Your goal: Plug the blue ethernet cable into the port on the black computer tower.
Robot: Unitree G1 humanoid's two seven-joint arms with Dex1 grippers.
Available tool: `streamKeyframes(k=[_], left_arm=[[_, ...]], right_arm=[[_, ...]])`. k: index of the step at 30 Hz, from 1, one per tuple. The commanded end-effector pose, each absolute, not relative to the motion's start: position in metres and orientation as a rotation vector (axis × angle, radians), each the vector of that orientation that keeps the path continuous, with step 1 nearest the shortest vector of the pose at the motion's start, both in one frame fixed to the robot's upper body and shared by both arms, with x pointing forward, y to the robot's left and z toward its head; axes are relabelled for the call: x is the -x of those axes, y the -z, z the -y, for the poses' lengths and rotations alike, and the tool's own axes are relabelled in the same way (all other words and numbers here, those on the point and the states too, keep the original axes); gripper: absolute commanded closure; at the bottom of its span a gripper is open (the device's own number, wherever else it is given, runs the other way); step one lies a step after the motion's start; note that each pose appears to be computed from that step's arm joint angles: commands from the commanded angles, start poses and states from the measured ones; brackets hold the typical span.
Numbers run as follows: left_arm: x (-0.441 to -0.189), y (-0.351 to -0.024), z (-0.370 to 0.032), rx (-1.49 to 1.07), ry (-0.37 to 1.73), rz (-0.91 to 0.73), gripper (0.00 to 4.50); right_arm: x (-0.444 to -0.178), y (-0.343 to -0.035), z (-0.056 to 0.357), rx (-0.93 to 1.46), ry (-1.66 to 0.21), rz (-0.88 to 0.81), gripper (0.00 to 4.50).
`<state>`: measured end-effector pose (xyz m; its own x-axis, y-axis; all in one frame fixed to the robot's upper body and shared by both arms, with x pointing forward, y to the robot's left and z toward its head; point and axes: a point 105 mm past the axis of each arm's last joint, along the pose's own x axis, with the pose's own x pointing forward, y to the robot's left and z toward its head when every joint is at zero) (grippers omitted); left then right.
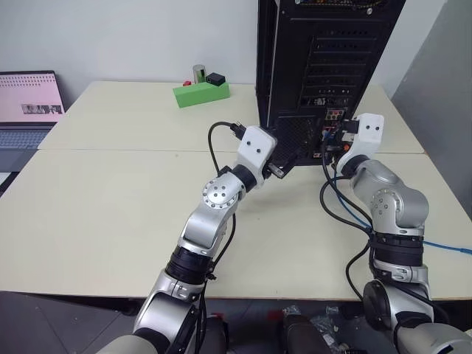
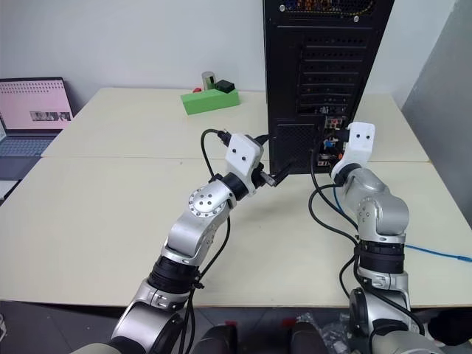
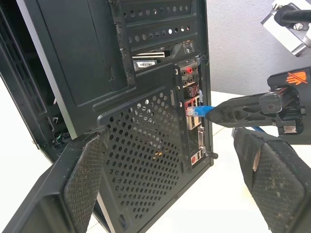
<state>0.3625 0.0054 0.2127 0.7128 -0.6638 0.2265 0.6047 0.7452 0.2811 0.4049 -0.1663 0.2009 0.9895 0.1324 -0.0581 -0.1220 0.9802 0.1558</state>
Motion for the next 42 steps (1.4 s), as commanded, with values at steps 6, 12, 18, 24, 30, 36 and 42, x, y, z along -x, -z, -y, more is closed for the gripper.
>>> streamKeyframes(k=[6, 12, 18, 24, 30, 36, 42], left_arm=[[-0.359, -0.225, -0.006, -0.184, 0.700, 0.376, 0.20], [-0.359, -0.225, -0.005, -0.182, 0.704, 0.377, 0.20], [-0.359, -0.225, -0.006, -0.183, 0.702, 0.377, 0.20], [-0.359, -0.225, -0.006, -0.185, 0.700, 0.377, 0.20], [-0.359, -0.226, -0.007, -0.184, 0.700, 0.383, 0.20], [-0.359, -0.227, -0.006, -0.187, 0.703, 0.389, 0.20], [-0.358, -0.230, -0.005, -0.161, 0.724, 0.389, 0.20]], right_arm=[[-0.404, -0.225, 0.172, -0.152, -0.105, 0.016, 4.50], [-0.405, -0.222, 0.175, -0.151, -0.090, 0.007, 4.50], [-0.405, -0.220, 0.173, -0.157, -0.091, 0.001, 4.50], [-0.407, -0.221, 0.170, -0.162, -0.095, 0.002, 4.50], [-0.408, -0.223, 0.165, -0.174, -0.100, 0.005, 4.50], [-0.411, -0.227, 0.166, -0.185, -0.085, 0.021, 4.50], [-0.411, -0.232, 0.160, -0.222, -0.079, 0.047, 4.50]])
